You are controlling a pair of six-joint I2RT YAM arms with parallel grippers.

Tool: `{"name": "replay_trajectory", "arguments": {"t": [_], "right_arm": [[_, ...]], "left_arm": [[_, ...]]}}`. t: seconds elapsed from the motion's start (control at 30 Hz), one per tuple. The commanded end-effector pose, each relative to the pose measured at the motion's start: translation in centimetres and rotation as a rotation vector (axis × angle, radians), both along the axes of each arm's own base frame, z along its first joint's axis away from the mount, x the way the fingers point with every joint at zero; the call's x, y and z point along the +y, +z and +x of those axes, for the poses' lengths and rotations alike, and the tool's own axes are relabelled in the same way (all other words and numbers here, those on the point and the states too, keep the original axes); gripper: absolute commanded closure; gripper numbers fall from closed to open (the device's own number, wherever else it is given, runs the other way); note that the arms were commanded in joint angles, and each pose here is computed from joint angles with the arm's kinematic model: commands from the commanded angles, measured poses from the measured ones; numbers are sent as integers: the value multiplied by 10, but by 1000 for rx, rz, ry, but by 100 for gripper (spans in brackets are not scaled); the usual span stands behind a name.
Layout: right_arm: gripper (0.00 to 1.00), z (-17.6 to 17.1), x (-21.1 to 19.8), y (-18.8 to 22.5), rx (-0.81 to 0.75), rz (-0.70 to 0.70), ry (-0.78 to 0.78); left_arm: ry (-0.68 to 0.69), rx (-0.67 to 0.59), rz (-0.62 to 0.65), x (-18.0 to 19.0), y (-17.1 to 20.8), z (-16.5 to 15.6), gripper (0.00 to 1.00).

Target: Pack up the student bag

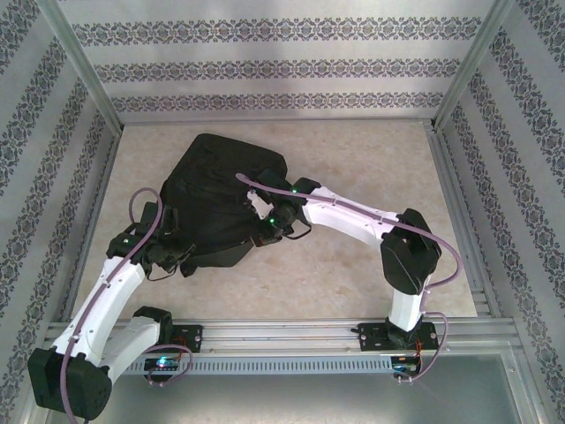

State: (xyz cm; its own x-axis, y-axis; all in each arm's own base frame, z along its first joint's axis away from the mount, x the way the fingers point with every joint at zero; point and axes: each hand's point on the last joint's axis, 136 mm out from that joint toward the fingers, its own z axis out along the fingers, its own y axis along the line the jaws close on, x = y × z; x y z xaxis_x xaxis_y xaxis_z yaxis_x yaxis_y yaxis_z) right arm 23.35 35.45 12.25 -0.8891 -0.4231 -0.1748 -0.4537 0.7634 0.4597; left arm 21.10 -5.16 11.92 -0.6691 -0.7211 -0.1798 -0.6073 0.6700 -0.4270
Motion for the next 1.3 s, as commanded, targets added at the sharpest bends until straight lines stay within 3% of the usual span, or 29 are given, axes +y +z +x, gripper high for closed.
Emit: {"name": "replay_trajectory", "arguments": {"t": [0.0, 0.3, 0.4, 0.57, 0.77, 0.83, 0.93, 0.97, 1.0, 1.07, 1.1, 1.13, 1.27], "right_arm": [[100, 22, -30, 10, -67, -64, -73], [100, 99, -74, 3, -62, -53, -440], [100, 103, -87, 3, -80, -71, -483], [100, 107, -133, -1, -84, -99, -616], [99, 104, -158, 3, -92, -72, -665], [77, 101, -161, 6, -97, -63, -668], [59, 98, -174, 16, -158, -76, -691], [49, 97, -180, 21, -183, -79, -699], [36, 96, -184, 27, -202, -79, -702], [3, 95, -187, 40, -250, -64, -692], [2, 94, -183, 51, -285, -19, -663], [2, 93, -180, 63, -326, 12, -637], [2, 85, -191, 120, -617, -10, -589]], "left_arm": [[10, -43, 61, 14, 14, 1, 100], [-93, -65, -60, -14, 8, 11, 100], [-225, -99, -143, -49, 11, 18, 100], [-496, -117, -167, -117, 15, 12, 100], [-641, -106, -198, -168, 9, 3, 100], [-680, -99, -202, -181, 12, 0, 100], [-733, -88, -202, -193, 17, -6, 100], [-746, -82, -209, -195, 17, -9, 95], [-754, -77, -211, -196, 18, -11, 77], [-763, -72, -194, -192, 19, -14, 36], [-767, -82, -175, -189, 21, -14, 6], [-770, -98, -149, -184, 25, -13, 0], [-865, -260, -19, -169, 63, -6, 0]]}}
